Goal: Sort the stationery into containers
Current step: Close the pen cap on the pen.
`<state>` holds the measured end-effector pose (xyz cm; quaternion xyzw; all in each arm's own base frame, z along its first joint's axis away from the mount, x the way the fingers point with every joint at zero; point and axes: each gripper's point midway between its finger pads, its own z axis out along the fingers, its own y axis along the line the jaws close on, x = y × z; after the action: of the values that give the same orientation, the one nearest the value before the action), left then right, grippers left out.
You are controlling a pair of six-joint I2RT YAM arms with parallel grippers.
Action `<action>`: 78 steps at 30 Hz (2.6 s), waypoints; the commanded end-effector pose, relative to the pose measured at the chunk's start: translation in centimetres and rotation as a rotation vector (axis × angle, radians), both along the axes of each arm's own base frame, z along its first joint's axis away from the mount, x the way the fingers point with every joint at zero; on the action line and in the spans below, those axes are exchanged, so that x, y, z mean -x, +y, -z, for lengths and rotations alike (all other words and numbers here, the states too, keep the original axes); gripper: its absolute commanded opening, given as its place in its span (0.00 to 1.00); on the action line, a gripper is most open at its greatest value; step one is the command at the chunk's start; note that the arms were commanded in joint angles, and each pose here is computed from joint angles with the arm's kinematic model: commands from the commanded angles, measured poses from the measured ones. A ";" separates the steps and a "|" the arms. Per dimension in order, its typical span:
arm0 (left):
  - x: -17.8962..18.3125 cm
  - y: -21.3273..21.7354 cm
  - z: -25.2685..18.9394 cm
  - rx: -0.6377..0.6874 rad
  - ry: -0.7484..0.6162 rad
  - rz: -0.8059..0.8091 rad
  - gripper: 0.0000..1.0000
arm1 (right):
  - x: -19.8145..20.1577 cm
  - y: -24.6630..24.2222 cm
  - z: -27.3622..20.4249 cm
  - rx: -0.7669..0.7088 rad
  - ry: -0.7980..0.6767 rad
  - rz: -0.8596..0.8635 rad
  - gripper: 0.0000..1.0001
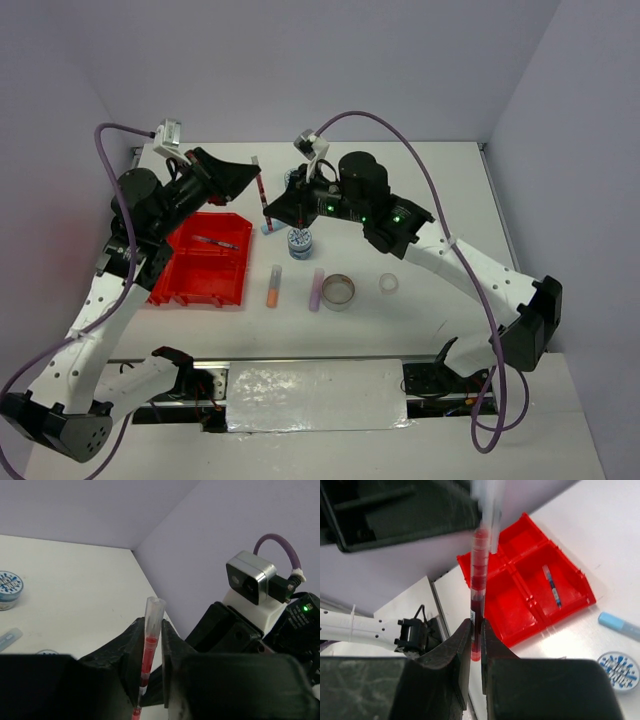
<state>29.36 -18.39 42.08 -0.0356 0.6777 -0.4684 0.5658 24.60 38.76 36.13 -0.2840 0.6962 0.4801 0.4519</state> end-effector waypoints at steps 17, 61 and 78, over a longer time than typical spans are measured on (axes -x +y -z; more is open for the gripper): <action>2.5 -2.4 -2.0 -0.015 -0.091 0.186 0.00 | 1.0 -1.0 -7.4 -0.159 -0.240 -0.012 0.00; 4.3 -1.5 -8.3 -0.137 -0.319 0.171 0.97 | 4.0 -0.7 -6.5 -0.177 -0.188 -0.143 0.00; 4.0 -2.3 -8.1 -0.082 -0.324 0.207 0.59 | 4.6 -0.7 -6.3 -0.156 -0.182 -0.167 0.00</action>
<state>26.25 -20.49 48.61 0.1176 0.6289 -0.4780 0.6018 21.35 38.65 40.51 -0.3332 0.6100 0.5341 0.4813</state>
